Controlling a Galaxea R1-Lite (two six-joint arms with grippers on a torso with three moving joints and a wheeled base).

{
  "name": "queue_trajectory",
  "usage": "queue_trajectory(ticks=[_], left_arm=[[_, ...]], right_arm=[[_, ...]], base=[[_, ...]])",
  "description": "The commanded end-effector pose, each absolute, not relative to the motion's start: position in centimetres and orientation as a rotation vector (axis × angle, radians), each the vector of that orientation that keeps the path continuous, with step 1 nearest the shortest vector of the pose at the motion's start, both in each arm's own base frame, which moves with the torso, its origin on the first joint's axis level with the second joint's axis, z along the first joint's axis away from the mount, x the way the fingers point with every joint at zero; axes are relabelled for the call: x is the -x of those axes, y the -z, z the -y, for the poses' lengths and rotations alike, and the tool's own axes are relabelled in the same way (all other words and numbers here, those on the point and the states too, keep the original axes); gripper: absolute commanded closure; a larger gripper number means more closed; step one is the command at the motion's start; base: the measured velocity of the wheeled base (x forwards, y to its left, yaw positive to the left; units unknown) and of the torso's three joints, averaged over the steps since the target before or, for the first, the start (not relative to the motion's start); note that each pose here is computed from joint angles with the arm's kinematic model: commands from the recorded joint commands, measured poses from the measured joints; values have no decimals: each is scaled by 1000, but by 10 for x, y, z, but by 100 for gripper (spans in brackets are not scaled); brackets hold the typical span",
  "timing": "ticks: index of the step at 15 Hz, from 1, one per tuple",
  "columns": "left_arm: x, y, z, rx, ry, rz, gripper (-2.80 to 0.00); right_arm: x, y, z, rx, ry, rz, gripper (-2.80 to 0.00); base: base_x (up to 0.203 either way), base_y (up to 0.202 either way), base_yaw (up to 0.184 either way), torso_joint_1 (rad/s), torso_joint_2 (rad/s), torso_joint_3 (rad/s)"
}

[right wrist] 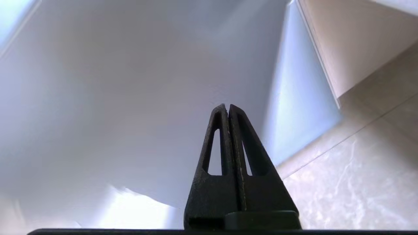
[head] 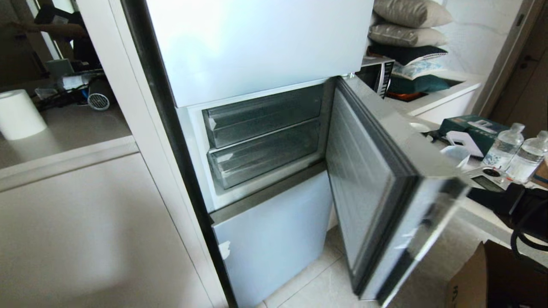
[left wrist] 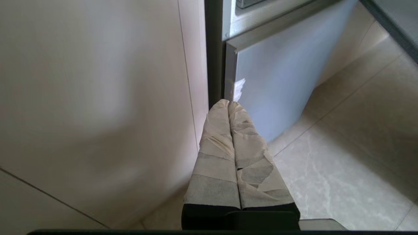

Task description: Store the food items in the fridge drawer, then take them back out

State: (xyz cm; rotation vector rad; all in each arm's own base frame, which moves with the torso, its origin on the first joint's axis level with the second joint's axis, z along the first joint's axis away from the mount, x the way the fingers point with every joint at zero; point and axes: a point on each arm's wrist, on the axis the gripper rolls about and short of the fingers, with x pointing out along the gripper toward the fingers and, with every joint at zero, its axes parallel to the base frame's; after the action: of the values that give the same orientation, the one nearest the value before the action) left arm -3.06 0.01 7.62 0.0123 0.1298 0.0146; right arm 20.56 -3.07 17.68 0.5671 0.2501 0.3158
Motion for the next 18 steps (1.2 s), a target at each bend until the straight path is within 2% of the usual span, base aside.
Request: queue_trajectory(ticks=[1,10,14,18], left_arm=[[31,-76,0,-13,-15,-132,0],[31,-76,0,-13,-15,-132,0],[31,-76,0,-13,-15,-132,0],[31,-76,0,-13,-15,-132,0]], right_arm=[[-193,-179,20,-556,-363,-248,0],[-198,-190,-20,-526,-484,-311,0],[-242,-163,-73,-381,-490,-424,0],[-303,-131,-123,-287,-569,-357,0]], base=[[0,0,0,0,0,0],[0,0,0,0,0,0],[0,0,0,0,0,0],[0,0,0,0,0,0]])
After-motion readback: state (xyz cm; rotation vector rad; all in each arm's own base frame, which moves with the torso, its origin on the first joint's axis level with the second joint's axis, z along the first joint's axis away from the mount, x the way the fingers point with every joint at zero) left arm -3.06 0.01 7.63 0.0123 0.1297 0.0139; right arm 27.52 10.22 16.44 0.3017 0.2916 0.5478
